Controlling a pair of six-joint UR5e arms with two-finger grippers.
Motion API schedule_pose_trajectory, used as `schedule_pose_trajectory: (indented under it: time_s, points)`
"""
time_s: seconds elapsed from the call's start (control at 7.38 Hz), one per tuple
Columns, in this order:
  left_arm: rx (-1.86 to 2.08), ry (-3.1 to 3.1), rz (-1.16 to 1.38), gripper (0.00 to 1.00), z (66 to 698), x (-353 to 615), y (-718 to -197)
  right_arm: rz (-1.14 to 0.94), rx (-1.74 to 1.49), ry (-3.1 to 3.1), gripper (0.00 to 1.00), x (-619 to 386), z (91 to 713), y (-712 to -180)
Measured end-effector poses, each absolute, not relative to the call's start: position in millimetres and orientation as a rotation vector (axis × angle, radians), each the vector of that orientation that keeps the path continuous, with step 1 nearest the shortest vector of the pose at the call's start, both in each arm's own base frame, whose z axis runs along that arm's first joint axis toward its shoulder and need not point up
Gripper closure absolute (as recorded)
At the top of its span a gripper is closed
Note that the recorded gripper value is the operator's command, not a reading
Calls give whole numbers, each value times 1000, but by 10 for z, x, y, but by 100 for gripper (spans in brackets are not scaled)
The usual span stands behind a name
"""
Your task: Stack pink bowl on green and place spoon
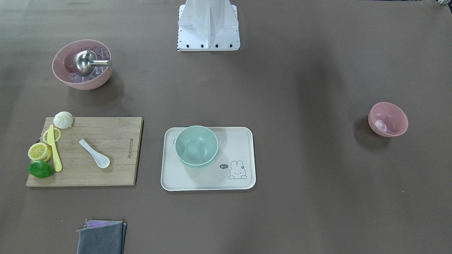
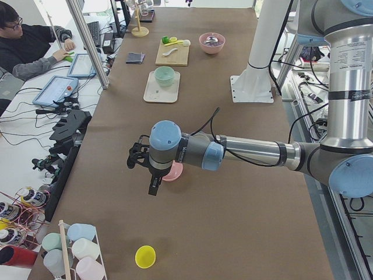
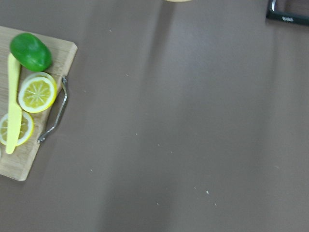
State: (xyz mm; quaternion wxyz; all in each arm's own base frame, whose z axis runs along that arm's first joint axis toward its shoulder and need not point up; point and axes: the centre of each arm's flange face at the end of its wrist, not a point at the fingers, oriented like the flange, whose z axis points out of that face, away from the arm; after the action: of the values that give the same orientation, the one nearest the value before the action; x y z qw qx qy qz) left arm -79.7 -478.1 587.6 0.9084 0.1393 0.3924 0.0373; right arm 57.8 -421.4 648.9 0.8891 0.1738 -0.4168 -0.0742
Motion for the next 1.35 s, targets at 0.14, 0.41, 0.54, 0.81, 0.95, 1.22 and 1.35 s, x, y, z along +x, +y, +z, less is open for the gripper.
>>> schedule_pose_trajectory:
  time_s: [0.14, 0.41, 0.54, 0.81, 0.95, 1.22, 1.35]
  points:
    - [300, 810, 83, 2, 5890, -798, -4878, -187, 406, -877, 0, 546, 6386, -4282]
    - [313, 810, 100, 2, 5884, -771, -4970, -225, 436, -885, 0, 469, 6314, -4330]
    - [323, 814, 117, 2, 5851, -720, -4993, -243, 433, -890, 0, 385, 6293, -4356]
    - [341, 876, 179, 2, 5671, -423, -5111, -293, 423, -907, 0, 86, 6156, -4509]
    - [321, 900, 225, 2, 5607, -108, -5230, -306, 405, -926, 0, -175, 6012, -4651]
    - [257, 918, 257, 2, 5863, 284, -5365, -291, 357, -936, 0, -783, 5714, -4906]
    - [242, 910, 248, 2, 6018, 430, -5436, -276, 339, -921, 0, -1082, 5606, -4980]
